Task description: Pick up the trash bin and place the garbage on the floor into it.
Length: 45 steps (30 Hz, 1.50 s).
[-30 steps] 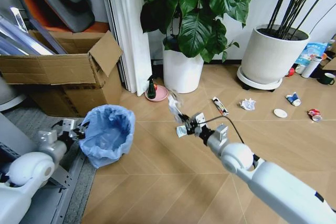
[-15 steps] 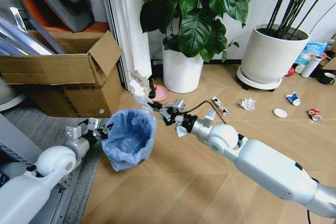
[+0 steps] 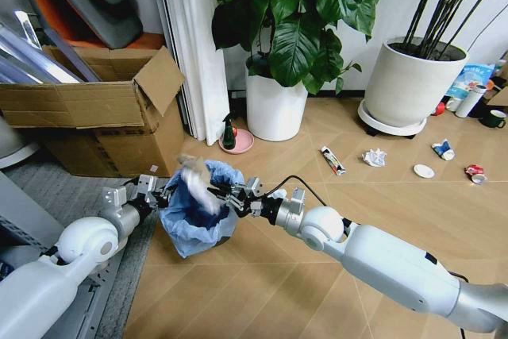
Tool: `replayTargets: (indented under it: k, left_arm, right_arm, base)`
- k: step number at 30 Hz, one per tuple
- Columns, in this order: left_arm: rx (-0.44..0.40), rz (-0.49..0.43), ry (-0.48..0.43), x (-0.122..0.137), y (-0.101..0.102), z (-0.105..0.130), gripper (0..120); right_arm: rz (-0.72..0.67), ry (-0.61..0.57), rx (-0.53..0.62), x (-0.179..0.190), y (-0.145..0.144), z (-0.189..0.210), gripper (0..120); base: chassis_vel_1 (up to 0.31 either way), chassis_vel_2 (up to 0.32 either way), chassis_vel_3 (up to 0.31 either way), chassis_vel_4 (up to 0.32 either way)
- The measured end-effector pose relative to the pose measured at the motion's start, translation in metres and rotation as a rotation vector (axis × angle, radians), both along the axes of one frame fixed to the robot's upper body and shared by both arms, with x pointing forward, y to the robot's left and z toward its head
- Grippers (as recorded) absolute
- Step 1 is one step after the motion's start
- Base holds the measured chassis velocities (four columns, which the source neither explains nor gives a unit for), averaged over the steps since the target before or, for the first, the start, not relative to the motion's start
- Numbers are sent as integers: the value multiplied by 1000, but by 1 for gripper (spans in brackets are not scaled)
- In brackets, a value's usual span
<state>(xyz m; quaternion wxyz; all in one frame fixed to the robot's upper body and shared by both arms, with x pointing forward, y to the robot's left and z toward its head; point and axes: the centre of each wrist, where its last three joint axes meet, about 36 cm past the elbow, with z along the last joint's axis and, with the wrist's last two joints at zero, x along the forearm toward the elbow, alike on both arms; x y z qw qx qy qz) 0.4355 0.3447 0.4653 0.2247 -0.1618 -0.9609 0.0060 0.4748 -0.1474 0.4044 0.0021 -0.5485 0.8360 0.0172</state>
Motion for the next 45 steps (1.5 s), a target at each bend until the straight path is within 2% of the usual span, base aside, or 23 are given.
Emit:
replayTargets:
  k: [7, 8, 10, 11, 14, 16, 18, 21, 22, 25, 28, 38, 45]
  left_arm:
    - [6, 32, -9, -1, 11, 3, 0]
    - [6, 32, -9, -1, 11, 3, 0]
    - [11, 58, -15, -3, 20, 3, 0]
    - [11, 58, -15, -3, 20, 3, 0]
    - [15, 93, -25, -9, 33, 4, 0]
    - [16, 95, -26, -11, 35, 4, 0]
    - [21, 103, -33, -17, 39, 7, 0]
    - [21, 106, -35, -20, 40, 8, 0]
    - [20, 111, -39, -24, 42, 10, 0]
    - [22, 116, -39, -27, 44, 11, 0]
    - [25, 123, -38, -34, 47, 12, 0]
    - [22, 108, -47, -41, 41, 16, 0]
    - [19, 106, -50, -43, 39, 17, 0]
  right_arm:
    - [-18, 1, 11, -6, -7, 2, 57]
    - [-18, 1, 11, -6, -7, 2, 57]
    - [-64, -6, 38, -3, -14, 11, 68]
    - [-64, -6, 38, -3, -14, 11, 68]
    - [-158, -19, 52, 7, -34, 24, 83]
    - [-184, -20, 51, 8, -40, 27, 86]
    - [-259, -18, 35, 8, -57, 31, 97]
    - [-291, -13, 24, 6, -64, 30, 98]
    - [-365, -3, -7, 1, -76, 23, 100]
    - [-436, 22, -31, -6, -86, 14, 100]
    - [-546, 56, -111, -20, -110, -7, 100]
    - [-735, 69, -266, -45, -155, -42, 100]
    - [-812, 114, -333, -65, -171, -68, 100]
  base:
    - [0, 0, 0, 0]
    - [0, 0, 0, 0]
    - [0, 0, 0, 0]
    - [0, 0, 0, 0]
    - [0, 0, 0, 0]
    - [0, 0, 0, 0]
    - [0, 0, 0, 0]
    - [0, 0, 0, 0]
    - [0, 0, 0, 0]
    - [0, 0, 0, 0]
    - [0, 0, 0, 0]
    - [0, 0, 0, 0]
    - [0, 0, 0, 0]
